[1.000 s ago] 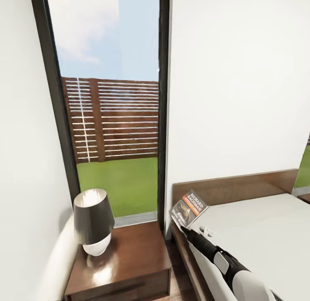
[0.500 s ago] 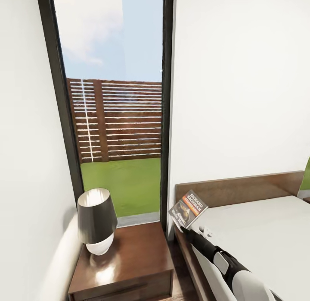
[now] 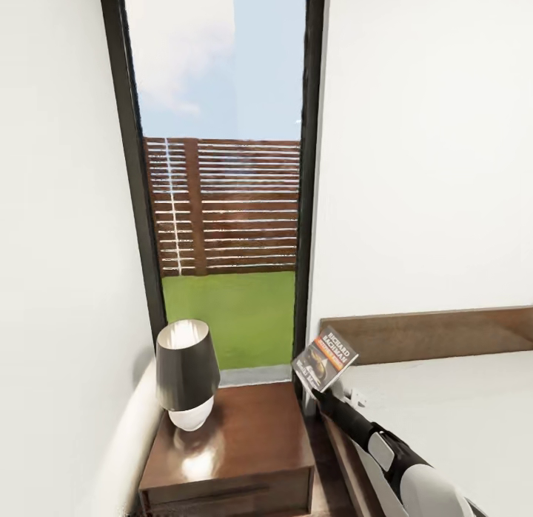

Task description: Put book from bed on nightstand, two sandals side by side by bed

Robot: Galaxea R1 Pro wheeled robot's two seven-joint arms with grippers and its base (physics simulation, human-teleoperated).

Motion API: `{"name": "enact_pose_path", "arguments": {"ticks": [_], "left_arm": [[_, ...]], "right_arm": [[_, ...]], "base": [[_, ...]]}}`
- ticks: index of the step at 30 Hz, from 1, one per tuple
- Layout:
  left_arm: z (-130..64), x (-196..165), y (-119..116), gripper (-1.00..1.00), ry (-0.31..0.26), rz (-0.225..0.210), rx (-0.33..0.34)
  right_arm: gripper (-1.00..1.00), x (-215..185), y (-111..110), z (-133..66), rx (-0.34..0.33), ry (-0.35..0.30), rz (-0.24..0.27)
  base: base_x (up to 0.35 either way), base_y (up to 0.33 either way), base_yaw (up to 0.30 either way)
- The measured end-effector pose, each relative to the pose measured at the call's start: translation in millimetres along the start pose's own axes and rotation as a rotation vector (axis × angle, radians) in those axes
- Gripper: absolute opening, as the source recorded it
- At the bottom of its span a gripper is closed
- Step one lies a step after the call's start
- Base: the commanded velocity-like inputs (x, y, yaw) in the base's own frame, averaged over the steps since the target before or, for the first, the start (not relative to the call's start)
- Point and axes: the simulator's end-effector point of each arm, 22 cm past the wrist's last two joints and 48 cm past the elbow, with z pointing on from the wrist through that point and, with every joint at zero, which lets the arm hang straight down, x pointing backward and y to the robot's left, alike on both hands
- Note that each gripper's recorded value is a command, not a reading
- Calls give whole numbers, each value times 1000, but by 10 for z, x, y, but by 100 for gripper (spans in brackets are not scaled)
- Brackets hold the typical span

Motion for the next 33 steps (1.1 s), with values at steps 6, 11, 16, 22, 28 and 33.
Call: {"name": "enact_pose_path", "arguments": {"ticks": [6,11,16,22,28,33], "left_arm": [[0,-38,0,100,-16,-2,0],[0,-48,2,100,-22,-3,0],[-1,-49,0,100,-23,-3,0],[-1,-49,-3,100,-24,-3,1],[-1,-57,-8,100,-26,3,2],[-1,-57,-9,100,-26,9,2]], "right_arm": [[-100,-17,-17,-8,3,-2,-2],[-100,-43,-28,-15,5,-6,-6],[-100,-78,-29,-16,5,-12,-12],[-100,-108,-33,-20,6,-19,-13],[-100,-120,-36,-22,6,-21,-13],[-100,-119,-37,-23,7,-21,-13]], "base": [[0,0,284],[0,0,291],[0,-2,293],[11,-116,293],[24,-118,294],[7,-36,279]]}}
